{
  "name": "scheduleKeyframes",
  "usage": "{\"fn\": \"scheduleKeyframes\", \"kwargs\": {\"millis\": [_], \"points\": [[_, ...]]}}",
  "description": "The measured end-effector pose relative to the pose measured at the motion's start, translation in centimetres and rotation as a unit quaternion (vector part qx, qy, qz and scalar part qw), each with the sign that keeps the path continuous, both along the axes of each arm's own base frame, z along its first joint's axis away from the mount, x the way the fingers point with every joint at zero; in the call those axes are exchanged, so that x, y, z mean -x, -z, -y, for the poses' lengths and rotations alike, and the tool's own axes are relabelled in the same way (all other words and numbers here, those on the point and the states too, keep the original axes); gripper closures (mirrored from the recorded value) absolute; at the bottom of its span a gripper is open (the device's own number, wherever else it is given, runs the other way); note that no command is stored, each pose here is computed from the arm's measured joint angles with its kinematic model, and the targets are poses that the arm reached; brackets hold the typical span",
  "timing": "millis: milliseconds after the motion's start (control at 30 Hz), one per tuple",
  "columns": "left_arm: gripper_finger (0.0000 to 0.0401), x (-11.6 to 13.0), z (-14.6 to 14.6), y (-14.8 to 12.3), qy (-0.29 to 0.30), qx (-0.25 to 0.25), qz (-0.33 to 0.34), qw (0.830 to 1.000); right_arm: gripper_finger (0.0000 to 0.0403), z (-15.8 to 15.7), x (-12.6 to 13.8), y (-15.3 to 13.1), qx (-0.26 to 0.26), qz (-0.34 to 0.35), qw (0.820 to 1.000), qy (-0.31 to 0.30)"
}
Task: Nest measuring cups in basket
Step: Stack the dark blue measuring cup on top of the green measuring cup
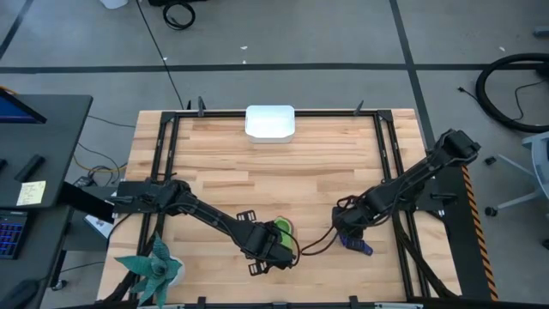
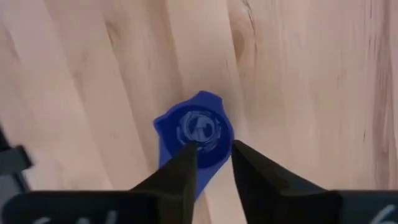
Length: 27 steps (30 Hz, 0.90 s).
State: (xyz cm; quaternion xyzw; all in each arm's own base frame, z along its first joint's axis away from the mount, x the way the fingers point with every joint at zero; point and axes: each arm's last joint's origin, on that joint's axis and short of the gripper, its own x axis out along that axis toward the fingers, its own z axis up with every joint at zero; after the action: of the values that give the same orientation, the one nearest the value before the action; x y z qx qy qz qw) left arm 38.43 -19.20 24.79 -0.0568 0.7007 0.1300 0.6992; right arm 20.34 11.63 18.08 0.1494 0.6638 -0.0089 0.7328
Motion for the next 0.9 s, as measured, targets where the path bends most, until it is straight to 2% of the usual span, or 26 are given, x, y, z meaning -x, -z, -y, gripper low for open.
{"fn": "scheduleKeyframes", "kwargs": {"millis": [200,500,633,800,900], "points": [[0.0307,0.0,0.0,0.0,0.0,0.0,0.0,1.0,0.0254,-0.3,-0.5,1.8,0.026,-0.026,0.998,-0.056],[0.0307,0.0,0.0,0.0,0.012,0.001,-0.002,1.0,0.0254,-0.6,-1.2,5.4,0.061,-0.092,0.987,-0.12],[0.0307,0.0,0.0,0.0,0.014,0.002,-0.002,1.0,0.0287,-0.7,-1.3,5.7,0.06,-0.1,0.983,-0.14],[0.0307,0.1,-0.1,0.0,0.021,0.0,-0.007,1.0,0.0384,-0.1,-1.6,4.8,0.034,-0.074,0.99,-0.119],[0.0307,0.3,-0.2,0.0,0.006,-0.009,-0.019,1.0,0.0387,0.5,-1.7,4.2,0.036,-0.064,0.994,-0.076]]}}
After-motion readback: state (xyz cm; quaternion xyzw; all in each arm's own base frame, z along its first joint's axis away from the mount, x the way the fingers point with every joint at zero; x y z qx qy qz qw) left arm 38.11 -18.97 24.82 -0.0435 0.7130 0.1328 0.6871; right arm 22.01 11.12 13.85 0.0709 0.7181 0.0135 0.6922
